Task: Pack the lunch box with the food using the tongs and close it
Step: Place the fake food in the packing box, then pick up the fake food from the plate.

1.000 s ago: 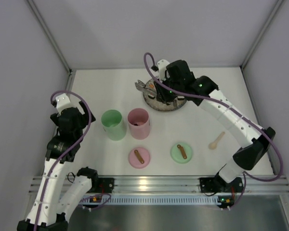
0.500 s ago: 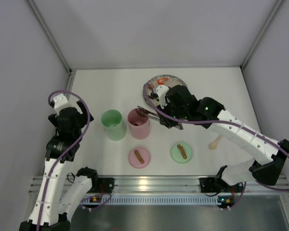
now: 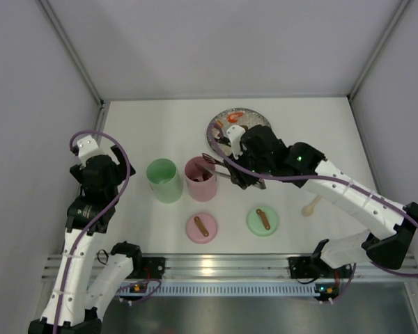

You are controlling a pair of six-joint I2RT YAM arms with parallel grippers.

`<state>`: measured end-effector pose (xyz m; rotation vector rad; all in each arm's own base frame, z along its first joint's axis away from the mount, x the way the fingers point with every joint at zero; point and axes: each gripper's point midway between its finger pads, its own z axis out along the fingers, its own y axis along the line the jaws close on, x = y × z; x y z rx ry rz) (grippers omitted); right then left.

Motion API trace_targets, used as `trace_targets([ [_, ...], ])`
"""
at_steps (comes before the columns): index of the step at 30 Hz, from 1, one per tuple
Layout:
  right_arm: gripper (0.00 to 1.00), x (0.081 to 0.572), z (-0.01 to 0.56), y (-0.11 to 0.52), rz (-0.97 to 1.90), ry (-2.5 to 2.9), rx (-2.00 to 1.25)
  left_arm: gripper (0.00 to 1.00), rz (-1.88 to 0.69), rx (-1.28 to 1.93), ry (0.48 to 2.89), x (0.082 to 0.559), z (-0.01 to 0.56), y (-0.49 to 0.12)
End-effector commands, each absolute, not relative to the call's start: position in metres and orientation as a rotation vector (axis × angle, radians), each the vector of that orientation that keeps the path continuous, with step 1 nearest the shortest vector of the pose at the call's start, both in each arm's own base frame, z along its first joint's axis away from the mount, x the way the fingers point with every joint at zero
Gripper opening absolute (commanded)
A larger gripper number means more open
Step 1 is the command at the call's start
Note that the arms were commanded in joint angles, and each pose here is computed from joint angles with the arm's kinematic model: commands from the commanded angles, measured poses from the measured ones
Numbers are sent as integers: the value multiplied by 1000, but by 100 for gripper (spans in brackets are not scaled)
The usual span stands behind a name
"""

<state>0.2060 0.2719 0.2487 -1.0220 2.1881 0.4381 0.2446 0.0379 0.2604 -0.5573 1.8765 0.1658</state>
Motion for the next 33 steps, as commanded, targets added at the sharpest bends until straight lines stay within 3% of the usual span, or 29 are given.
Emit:
trace_targets([
  [1,41,217,303,284,492,2029,-934,99,141,-557,1827,248,274,38],
  [5,41,236,337,269,495,1965,-783,99,135,-552,1834,250,273,36],
  [10,41,285,336,234,417,2008,-582,99,128,-549,1836,250,273,35],
  [18,40,367,283,174,234,2190,-283,99,124,-545,1839,251,273,34],
  [24,40,411,252,174,211,2233,-241,99,120,-541,1835,250,274,33],
  [33,40,432,205,178,162,2341,-240,99,120,-542,1825,247,275,34],
])
